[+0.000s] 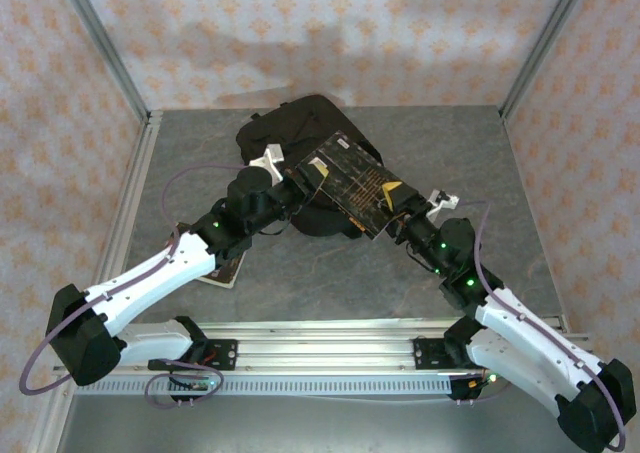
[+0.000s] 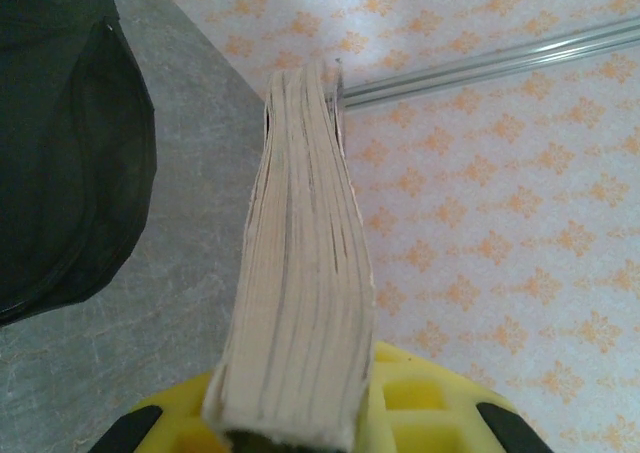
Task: Pack the student bag
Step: Rotate the book.
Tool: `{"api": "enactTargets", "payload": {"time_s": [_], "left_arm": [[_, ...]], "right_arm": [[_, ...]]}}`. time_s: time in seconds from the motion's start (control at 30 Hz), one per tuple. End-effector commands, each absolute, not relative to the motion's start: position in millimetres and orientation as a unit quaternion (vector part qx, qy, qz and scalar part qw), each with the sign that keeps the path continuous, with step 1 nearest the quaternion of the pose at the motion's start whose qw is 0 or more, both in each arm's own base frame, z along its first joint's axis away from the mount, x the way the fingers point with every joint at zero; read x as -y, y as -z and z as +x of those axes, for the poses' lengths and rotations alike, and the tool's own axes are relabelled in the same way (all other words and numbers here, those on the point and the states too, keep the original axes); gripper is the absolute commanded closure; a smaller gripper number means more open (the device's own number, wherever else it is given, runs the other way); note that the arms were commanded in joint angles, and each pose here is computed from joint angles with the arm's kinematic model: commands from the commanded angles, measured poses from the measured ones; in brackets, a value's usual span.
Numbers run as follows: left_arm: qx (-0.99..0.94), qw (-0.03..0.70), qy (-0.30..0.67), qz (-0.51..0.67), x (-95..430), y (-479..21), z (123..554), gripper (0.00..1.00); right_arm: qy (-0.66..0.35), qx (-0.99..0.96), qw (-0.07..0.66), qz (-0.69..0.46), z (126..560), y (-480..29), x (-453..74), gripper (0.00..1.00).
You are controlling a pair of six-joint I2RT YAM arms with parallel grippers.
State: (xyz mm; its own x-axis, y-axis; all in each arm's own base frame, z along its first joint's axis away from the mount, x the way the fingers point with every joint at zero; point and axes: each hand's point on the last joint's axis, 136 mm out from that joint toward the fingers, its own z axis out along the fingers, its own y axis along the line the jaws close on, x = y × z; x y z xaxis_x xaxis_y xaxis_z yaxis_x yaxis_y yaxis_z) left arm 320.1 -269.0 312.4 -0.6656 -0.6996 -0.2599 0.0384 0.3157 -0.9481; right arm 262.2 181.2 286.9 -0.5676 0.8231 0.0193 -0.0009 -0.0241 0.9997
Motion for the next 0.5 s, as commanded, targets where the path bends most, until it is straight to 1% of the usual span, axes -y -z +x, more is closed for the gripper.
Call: {"api": "enactTargets", "payload": {"time_s": [0.0,0.13,0.17,0.23,0.27,0.3,0.37,0.47], "left_arm": [[-0.709,0.376,0.557,-0.216,263,-340,325,1.00],[-0.730,0.364,0.545,-0.191,274,-333,326,1.00],[-0.748,0.367,0.526,-0.172,276,-330,326,0.93],[-0.790,0.388,0.461,-0.113,275,-324,326,0.73],[-0.815,0.398,0.414,-0.079,272,-318,328,0.63],[-0.837,0.407,0.363,-0.044,269,-310,332,0.54],[-0.869,0.408,0.278,0.025,264,-297,338,0.44],[-0.906,0.368,0.169,0.122,261,-267,344,0.31]], "right_arm": [[-0.644,-0.606,0.346,0.313,256,-303,-177,0.75],[-0.603,-0.631,0.376,0.311,256,-304,-168,1.00],[-0.585,-0.643,0.388,0.305,255,-305,-164,1.00],[-0.528,-0.677,0.416,0.300,252,-305,-151,1.00],[-0.490,-0.697,0.433,0.295,250,-305,-141,1.00],[-0.449,-0.715,0.448,0.292,248,-304,-130,1.00],[-0.383,-0.740,0.473,0.285,243,-305,-110,1.00],[-0.284,-0.761,0.515,0.273,235,-310,-77,1.00]]}}
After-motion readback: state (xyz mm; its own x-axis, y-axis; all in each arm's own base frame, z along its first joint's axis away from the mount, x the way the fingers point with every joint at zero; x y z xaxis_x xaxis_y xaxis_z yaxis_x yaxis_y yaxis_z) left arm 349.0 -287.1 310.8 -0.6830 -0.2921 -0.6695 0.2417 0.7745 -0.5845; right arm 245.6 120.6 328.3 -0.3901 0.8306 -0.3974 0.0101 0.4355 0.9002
